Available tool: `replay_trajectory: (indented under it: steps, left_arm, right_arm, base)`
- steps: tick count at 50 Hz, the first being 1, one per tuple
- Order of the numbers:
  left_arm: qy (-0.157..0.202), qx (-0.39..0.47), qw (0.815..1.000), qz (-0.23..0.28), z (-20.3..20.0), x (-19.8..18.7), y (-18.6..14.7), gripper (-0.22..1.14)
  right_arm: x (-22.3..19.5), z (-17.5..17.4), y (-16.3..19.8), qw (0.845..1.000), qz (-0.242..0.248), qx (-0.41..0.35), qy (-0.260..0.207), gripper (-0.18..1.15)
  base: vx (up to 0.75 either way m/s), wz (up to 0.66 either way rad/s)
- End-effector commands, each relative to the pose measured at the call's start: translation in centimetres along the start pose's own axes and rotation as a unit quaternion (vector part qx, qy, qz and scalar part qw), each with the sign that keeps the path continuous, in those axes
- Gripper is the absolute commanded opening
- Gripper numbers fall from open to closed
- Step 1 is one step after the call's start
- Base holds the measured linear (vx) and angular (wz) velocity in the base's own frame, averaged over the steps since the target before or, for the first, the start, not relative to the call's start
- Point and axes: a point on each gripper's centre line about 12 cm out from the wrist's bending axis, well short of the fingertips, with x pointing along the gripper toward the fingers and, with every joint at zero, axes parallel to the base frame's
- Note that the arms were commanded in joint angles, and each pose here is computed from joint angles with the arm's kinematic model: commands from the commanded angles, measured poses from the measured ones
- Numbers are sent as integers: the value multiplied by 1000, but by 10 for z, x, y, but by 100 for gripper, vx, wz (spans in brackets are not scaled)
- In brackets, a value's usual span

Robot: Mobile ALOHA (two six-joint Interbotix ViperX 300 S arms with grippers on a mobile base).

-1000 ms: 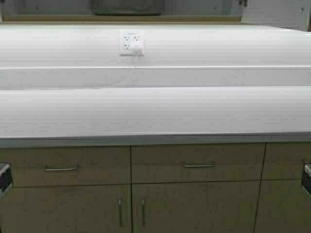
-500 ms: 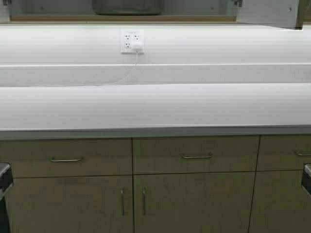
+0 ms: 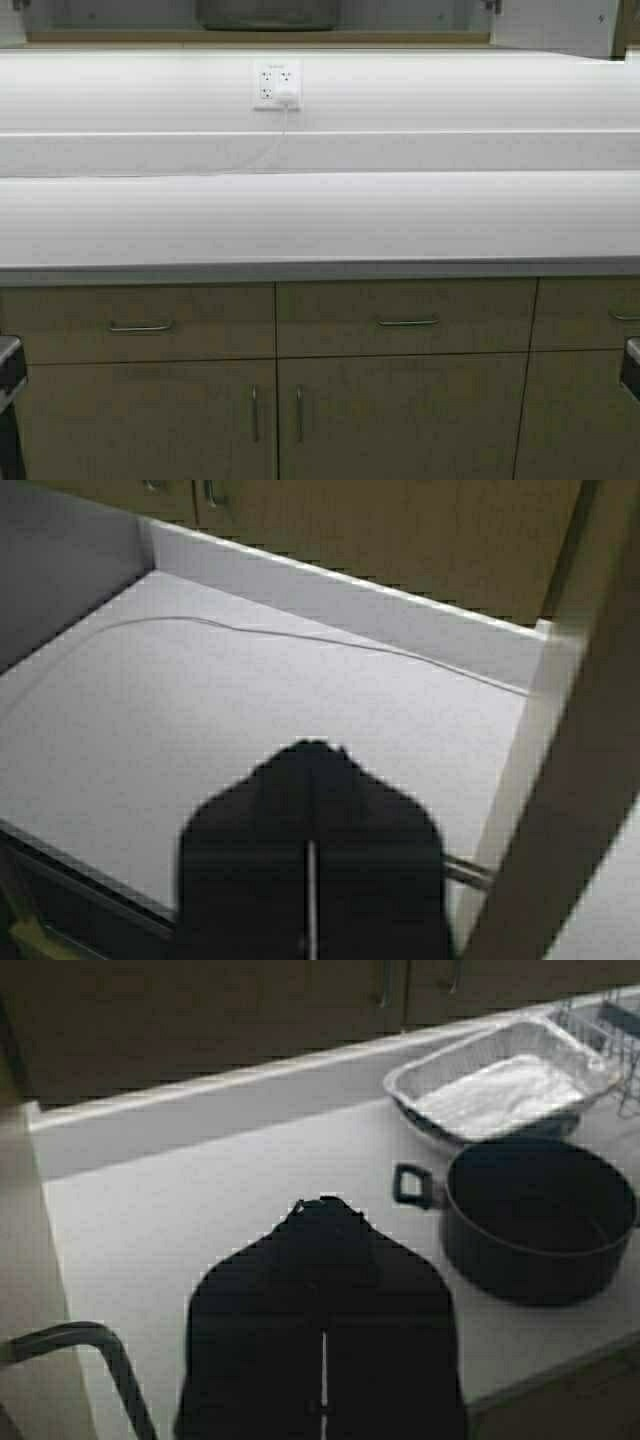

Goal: Open the cabinet, put the pot inside, then close it

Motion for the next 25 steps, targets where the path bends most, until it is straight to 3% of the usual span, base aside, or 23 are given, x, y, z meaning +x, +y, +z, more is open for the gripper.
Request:
replay_trajectory:
  steps: [1,14,25]
  left_arm:
    - [-10,-16,999,-26,4,6,-20,3]
    - [4,-3,996,-84,-11,1,-72,3]
    - [0,7,991,-137,-17,-50,-105,3]
  right_arm:
    - [0,21,29,999,35,0,-31,8]
    - [-6,30,83,995,94,-7,-43,8]
    - [-42,31,135,986,160,-21,-49,8]
  base:
    - [1,-1]
    - [1,0]
    - [0,0]
